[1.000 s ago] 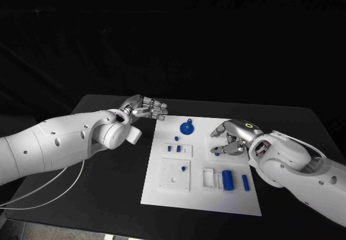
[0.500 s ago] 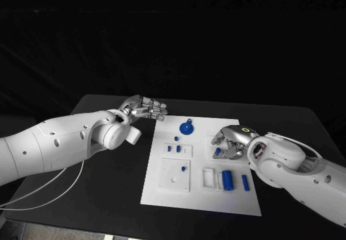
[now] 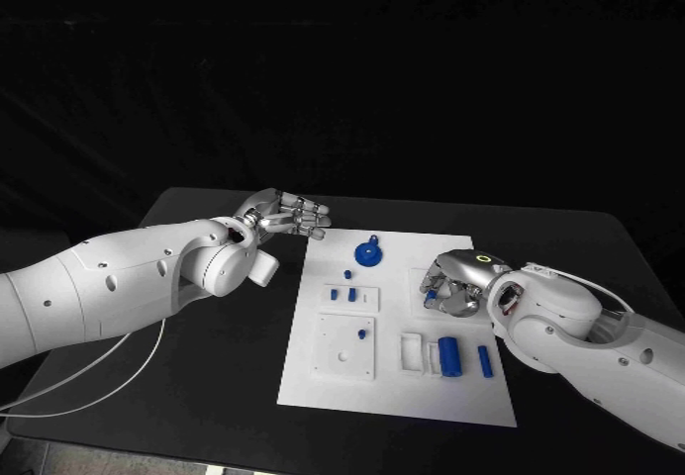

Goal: Assemble the parts on the task board

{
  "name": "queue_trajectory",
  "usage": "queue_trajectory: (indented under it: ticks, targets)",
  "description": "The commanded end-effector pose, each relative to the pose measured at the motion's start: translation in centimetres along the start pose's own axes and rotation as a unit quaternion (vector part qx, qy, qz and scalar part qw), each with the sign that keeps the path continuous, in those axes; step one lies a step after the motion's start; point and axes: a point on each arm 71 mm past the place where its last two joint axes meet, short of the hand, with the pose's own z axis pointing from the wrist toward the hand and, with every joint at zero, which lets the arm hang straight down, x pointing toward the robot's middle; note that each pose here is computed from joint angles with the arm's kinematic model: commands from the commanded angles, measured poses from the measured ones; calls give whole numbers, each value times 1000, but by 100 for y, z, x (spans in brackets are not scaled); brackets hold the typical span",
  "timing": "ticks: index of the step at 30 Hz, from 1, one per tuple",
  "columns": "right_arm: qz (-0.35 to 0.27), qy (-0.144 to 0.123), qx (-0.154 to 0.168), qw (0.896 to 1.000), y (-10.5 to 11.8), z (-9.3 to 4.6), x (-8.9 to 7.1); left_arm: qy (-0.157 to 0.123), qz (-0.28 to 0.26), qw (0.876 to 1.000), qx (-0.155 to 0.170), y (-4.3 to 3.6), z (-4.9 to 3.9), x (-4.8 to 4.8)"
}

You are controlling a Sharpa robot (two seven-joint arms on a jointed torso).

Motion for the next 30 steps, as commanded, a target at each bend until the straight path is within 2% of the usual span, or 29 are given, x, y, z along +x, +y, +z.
queue_trajectory:
  ticks: [1,15,26,30]
  targets:
    - [-7,2,-4,1000,30,-4,5,5,-4,1000,4,-15,5,15]
    - [-24,3,-2,1000,51,-13,18,5,-4,1000,3,-13,4,11]
    - [-24,-39,-1,999,81,-26,-47,5,-3,1000,3,-12,2,6]
    - [-6,-63,-13,998,152,-54,-142,5,-4,1000,3,-12,1,4]
